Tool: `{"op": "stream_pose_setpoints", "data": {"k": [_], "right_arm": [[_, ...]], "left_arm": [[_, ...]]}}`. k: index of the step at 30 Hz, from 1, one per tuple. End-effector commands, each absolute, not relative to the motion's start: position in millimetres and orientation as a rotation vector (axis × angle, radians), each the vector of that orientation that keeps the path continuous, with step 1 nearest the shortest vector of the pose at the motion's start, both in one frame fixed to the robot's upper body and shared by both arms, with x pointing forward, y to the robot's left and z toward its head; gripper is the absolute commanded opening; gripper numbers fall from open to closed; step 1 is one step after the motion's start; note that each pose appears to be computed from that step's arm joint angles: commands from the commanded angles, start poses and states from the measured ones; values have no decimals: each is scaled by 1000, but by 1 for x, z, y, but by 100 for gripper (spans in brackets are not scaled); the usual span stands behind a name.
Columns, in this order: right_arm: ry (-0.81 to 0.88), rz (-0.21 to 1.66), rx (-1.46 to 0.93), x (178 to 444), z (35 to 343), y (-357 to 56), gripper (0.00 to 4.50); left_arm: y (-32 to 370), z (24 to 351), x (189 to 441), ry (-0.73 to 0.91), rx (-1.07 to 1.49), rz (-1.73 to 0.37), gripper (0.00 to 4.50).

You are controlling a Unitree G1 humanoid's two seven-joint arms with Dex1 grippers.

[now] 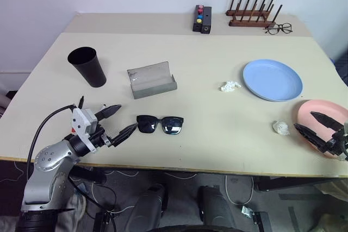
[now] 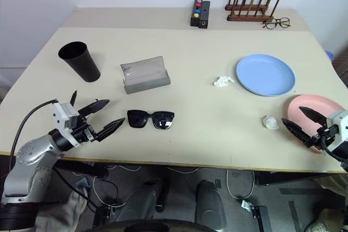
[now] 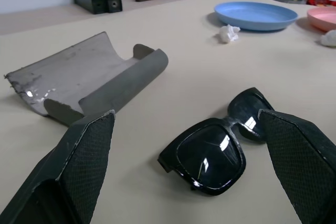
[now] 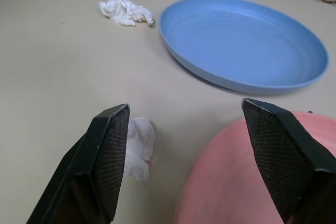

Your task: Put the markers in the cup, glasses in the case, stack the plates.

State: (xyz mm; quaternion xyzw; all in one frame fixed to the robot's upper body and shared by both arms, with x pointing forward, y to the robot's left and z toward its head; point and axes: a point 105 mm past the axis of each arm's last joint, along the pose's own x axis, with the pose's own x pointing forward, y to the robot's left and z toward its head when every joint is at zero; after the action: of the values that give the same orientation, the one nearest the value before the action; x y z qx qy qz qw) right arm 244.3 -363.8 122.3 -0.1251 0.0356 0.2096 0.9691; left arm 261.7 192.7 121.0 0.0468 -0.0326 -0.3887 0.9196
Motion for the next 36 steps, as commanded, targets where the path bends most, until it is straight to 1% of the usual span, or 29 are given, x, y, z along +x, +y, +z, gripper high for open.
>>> {"op": "stream_pose_setpoints", "data": {"k": [1, 4, 7, 9, 14, 18, 22, 26, 30, 33, 36], "right_arm": [[39, 431, -273, 242, 133, -359, 346], [24, 409, -263, 242, 131, -357, 346], [17, 424, -259, 240, 135, -351, 346], [12, 414, -260, 241, 137, -351, 346], [32, 443, -265, 242, 139, -349, 346], [58, 460, -266, 243, 134, -349, 346], [43, 485, -277, 253, 142, -345, 346], [15, 524, -284, 263, 148, -332, 346], [-30, 703, -299, 274, 165, -295, 346], [-54, 828, -282, 280, 175, -268, 346], [-27, 997, -274, 281, 175, -239, 346]], "left_arm": [[195, 130, 259, -91, 108, -808, 450], [196, 124, 260, -80, 131, -822, 450], [195, 130, 262, -101, 114, -824, 450], [194, 128, 264, -98, 115, -831, 450], [186, 125, 264, -93, 100, -845, 450], [188, 121, 263, -78, 102, -834, 450], [190, 131, 261, -94, 104, -836, 450], [192, 132, 262, -95, 135, -812, 450], [179, 144, 269, -140, 57, -784, 450], [187, 151, 280, -151, 10, -685, 450], [194, 153, 288, -84, -52, -594, 450]]}}
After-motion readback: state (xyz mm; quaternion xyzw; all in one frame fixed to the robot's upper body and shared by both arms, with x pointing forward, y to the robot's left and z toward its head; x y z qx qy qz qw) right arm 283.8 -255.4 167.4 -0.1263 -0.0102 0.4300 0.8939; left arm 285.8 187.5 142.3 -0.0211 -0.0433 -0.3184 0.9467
